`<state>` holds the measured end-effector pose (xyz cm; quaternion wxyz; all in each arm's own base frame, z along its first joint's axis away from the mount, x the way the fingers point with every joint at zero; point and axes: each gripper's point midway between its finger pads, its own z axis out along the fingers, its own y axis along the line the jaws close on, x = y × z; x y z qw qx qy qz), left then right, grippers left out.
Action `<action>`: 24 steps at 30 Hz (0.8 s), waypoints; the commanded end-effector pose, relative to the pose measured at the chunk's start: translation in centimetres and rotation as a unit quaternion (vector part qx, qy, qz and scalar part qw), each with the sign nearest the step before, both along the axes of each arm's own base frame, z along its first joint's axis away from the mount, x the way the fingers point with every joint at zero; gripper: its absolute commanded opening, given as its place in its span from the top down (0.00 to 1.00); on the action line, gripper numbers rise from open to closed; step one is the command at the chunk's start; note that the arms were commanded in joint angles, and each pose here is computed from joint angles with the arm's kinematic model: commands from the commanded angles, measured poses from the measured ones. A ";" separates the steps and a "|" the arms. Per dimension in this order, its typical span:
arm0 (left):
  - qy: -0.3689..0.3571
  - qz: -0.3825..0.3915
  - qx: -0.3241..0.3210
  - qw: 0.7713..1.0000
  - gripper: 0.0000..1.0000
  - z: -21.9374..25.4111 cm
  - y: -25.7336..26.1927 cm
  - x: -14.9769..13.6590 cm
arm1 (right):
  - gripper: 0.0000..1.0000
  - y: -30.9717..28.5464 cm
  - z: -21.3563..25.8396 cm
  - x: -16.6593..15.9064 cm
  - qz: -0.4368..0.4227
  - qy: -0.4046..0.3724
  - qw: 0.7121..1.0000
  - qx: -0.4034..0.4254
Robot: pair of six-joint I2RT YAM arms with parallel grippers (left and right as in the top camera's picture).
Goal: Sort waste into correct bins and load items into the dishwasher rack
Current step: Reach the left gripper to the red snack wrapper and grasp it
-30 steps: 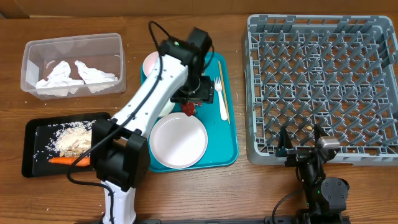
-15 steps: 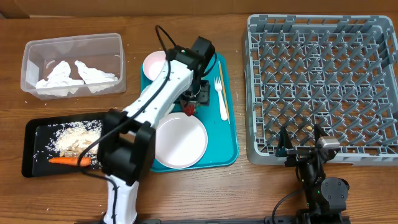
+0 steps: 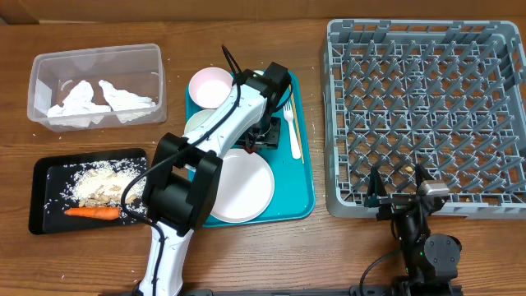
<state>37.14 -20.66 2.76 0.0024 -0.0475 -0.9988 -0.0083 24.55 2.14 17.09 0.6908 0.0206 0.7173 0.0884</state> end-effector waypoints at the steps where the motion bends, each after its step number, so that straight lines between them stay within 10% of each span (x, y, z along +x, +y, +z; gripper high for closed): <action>1: -0.009 -0.014 0.003 1.000 0.50 -0.2 -0.2 0.3 | 0.00 0.0 -0.1 0.0 0.000 -0.003 1.000 -0.002; 9: -0.006 -0.021 0.008 1.000 0.80 -0.3 0.0 0.3 | 0.00 0.0 -0.1 0.0 0.000 -0.003 1.000 -0.001; 10: -0.005 -0.023 0.009 1.000 0.96 -0.3 0.1 0.2 | 0.00 0.0 -0.1 0.0 0.000 -0.003 1.000 -0.001; 24: -0.002 -0.026 -0.018 0.999 0.96 6.5 -1.1 0.6 | 0.00 0.0 -0.1 0.0 0.000 -0.003 1.000 -0.001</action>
